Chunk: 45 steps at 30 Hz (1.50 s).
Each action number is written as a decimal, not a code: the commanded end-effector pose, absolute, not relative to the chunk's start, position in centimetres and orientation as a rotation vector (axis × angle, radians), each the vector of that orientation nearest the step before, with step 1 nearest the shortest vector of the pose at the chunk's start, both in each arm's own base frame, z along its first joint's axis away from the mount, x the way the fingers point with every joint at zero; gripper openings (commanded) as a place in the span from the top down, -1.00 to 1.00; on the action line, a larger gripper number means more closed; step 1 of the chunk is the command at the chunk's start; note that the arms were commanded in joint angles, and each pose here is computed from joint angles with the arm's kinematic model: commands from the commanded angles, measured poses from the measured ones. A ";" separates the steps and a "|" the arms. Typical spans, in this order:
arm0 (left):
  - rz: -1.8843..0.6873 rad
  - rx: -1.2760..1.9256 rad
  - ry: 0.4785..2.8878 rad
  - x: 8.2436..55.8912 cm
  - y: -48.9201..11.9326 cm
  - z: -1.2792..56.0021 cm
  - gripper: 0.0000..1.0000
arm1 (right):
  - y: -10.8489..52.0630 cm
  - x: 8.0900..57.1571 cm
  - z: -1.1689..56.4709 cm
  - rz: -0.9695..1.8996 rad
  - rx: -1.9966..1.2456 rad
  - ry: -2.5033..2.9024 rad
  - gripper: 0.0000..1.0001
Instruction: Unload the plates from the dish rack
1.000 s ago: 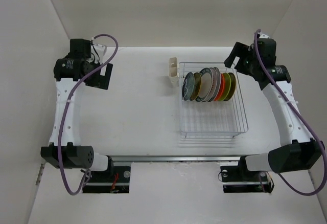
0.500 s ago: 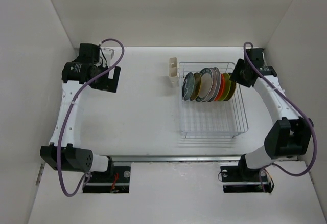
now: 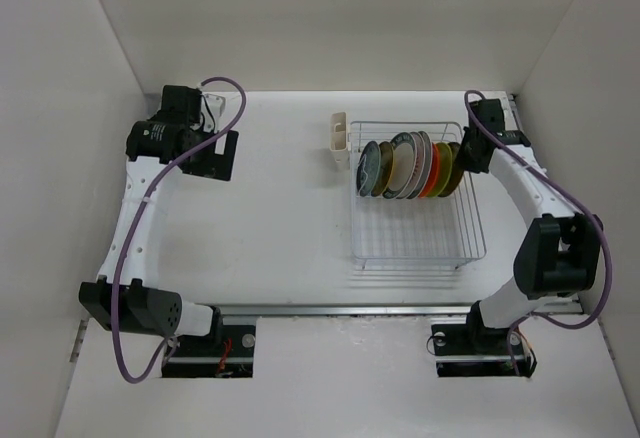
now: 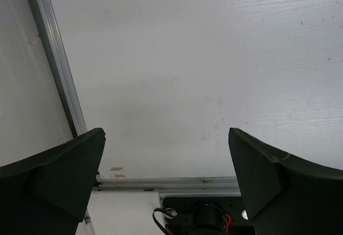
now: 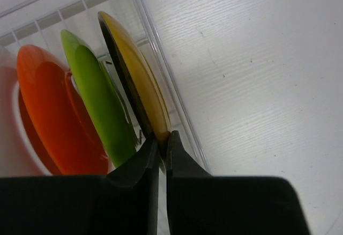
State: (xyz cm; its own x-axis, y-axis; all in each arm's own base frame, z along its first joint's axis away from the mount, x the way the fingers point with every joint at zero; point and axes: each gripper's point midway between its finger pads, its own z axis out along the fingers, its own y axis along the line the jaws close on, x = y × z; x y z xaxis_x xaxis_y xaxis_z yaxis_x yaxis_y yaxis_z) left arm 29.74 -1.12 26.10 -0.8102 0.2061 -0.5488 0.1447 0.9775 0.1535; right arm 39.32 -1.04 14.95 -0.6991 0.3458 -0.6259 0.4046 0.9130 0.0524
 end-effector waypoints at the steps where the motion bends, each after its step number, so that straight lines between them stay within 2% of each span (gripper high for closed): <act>1: 0.154 0.227 2.508 29.7 -1.0 26.5 -1.00 | -2.2 40.0 15.6 -0.167 0.597 2.348 1.00; 9: 0.114 0.286 2.502 29.3 -2.5 26.6 -1.00 | -3.7 38.9 23.8 -0.463 0.618 2.160 1.00; 14: 0.064 0.306 2.481 29.3 -3.6 27.2 -1.00 | -5.9 36.2 29.9 -0.651 0.697 2.032 1.00; 18: 0.008 0.319 2.454 29.6 -4.4 27.9 -1.00 | -5.5 35.2 34.3 -0.652 0.702 1.950 1.00; 22: -0.131 0.359 2.419 30.0 -6.7 28.6 -0.97 | -1.0 36.1 36.8 -0.458 0.609 1.943 1.00; 25: -0.262 0.371 2.381 30.5 -8.7 29.3 -0.92 | 6.1 37.9 37.1 -0.188 0.411 1.988 1.00; 26: -0.355 0.395 2.357 30.9 -10.1 29.5 -0.89 | 9.3 38.2 36.7 -0.079 0.321 2.011 1.00; 27: -0.408 0.415 2.332 30.9 -10.9 29.9 -0.77 | 13.4 38.3 34.7 0.108 0.186 2.088 1.00; 29: -0.527 0.433 2.294 31.4 -12.7 30.1 -0.77 | 18.8 38.9 35.3 0.363 0.053 2.035 1.00; 30: -0.567 0.402 2.309 31.7 -13.2 29.6 -0.77 | 22.5 37.7 33.5 0.532 -0.076 2.079 1.00; 33: -0.595 0.395 2.336 32.8 -13.7 28.1 -0.77 | 27.9 36.7 33.9 0.814 -0.227 2.008 1.00; 37: -0.559 0.380 2.445 33.9 -13.3 24.6 -0.65 | 32.2 35.9 31.9 0.978 -0.342 2.008 1.00; 45: -0.658 0.362 2.576 34.4 -14.2 20.4 -0.15 | 37.6 35.0 25.9 1.147 -0.457 2.126 1.00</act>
